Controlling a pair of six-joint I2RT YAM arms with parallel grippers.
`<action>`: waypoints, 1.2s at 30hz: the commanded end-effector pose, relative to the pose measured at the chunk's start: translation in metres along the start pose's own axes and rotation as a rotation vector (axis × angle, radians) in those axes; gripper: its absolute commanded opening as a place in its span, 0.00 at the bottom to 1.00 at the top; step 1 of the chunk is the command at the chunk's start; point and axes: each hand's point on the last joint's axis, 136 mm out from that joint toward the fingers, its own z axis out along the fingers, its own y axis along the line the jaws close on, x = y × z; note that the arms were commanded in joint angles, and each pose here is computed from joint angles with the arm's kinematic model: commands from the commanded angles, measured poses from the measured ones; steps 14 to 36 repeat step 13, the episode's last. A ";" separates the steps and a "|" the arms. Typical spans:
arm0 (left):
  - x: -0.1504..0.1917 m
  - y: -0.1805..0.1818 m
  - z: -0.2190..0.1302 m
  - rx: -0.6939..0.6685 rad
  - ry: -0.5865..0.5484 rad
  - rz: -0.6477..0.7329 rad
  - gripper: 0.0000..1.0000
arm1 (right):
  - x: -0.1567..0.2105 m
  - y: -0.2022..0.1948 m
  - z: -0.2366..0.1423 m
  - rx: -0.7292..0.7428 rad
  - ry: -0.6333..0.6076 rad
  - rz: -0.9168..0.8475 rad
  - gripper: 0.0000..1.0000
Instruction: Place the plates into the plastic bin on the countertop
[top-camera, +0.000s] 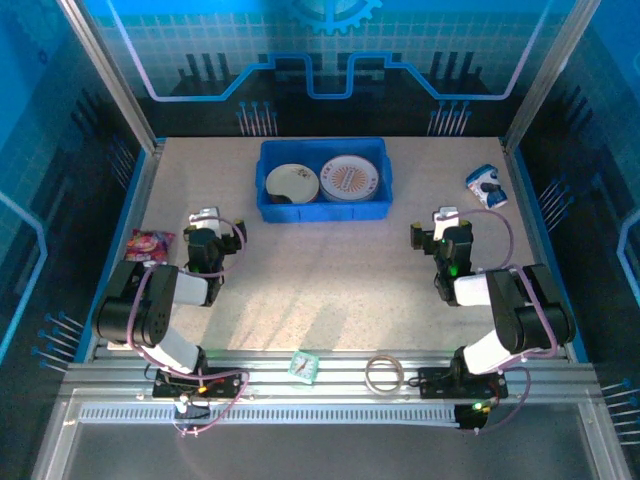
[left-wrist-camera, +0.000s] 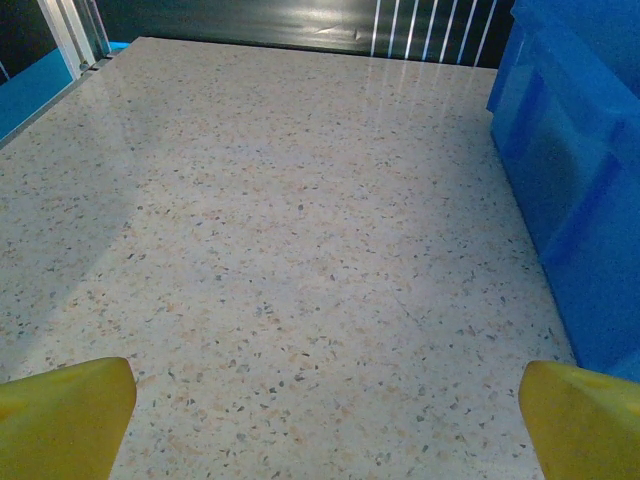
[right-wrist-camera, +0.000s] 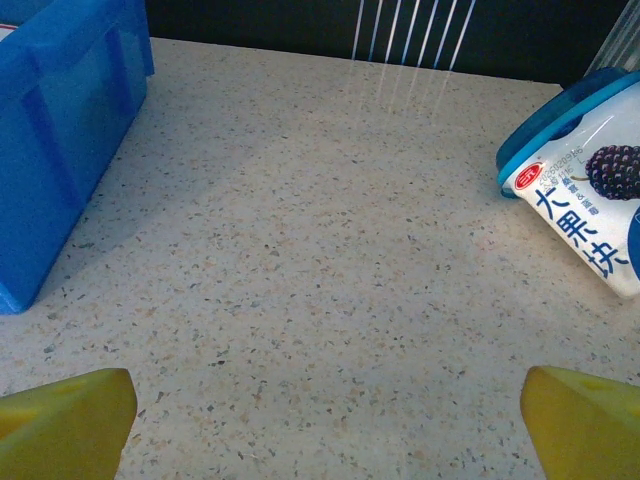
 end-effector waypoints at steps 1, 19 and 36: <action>-0.013 -0.003 0.001 0.012 -0.031 0.015 0.99 | -0.013 0.002 0.003 -0.004 -0.044 0.015 1.00; -0.012 -0.003 0.001 0.012 -0.030 0.016 0.99 | -0.013 0.023 0.005 -0.187 -0.026 0.004 1.00; -0.012 -0.003 0.001 0.012 -0.030 0.016 0.99 | -0.013 0.023 0.005 -0.187 -0.026 0.004 1.00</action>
